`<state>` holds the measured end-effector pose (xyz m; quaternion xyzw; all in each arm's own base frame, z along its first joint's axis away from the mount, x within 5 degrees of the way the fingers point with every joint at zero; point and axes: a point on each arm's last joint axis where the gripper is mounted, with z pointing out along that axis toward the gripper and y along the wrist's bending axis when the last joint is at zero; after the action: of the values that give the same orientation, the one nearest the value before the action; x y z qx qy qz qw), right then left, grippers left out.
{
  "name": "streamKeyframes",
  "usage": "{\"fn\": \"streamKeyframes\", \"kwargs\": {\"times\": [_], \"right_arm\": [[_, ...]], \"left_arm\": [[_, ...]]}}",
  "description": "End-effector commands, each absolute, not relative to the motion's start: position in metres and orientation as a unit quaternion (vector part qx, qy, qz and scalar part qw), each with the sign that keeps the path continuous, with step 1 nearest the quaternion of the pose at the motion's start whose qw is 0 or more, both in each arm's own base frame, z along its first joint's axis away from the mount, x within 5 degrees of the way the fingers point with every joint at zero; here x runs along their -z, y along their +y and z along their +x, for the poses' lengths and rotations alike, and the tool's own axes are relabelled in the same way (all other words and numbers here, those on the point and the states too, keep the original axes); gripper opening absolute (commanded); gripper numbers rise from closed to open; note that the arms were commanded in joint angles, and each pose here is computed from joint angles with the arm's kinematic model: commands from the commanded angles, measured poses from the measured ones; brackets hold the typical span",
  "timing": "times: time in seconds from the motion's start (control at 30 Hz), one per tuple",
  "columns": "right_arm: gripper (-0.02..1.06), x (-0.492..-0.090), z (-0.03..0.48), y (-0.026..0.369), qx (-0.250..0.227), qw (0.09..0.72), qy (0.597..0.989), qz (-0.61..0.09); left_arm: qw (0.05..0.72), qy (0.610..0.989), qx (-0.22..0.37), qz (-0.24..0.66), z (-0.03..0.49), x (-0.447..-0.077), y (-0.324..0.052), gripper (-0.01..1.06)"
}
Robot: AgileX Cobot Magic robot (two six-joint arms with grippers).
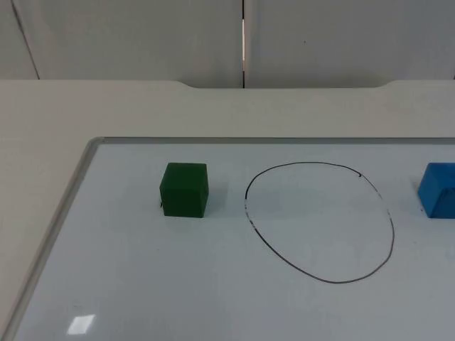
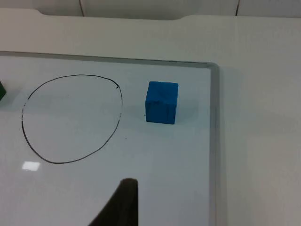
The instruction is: Push the two cubes into the marked area.
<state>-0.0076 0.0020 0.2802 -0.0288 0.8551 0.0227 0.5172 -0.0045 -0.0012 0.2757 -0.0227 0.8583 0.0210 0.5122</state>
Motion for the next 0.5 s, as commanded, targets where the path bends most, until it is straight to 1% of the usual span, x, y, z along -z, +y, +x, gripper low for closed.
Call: {"fn": "streamKeyframes", "kwargs": {"times": [0.0,0.17,0.4,0.47], "right_arm": [[1.05,-0.28,-0.007,0.002,-0.019,0.52,0.853,-0.027],[1.05,-0.28,-0.007,0.002,-0.019,0.52,0.853,-0.027],[1.05,-0.28,-0.007,0.002,-0.019,0.52,0.853,-0.027],[1.05,-0.28,-0.007,0.002,-0.019,0.52,0.853,-0.027]], "left_arm": [[0.531,0.847,-0.02,-0.022,-0.006,-0.282,-0.002,1.05],[0.56,0.828,-0.02,-0.021,-0.008,-0.293,-0.002,1.05],[0.569,0.822,-0.01,-0.021,-0.006,-0.296,-0.004,1.05],[0.561,0.827,0.009,-0.022,-0.001,-0.297,-0.006,1.05]]}}
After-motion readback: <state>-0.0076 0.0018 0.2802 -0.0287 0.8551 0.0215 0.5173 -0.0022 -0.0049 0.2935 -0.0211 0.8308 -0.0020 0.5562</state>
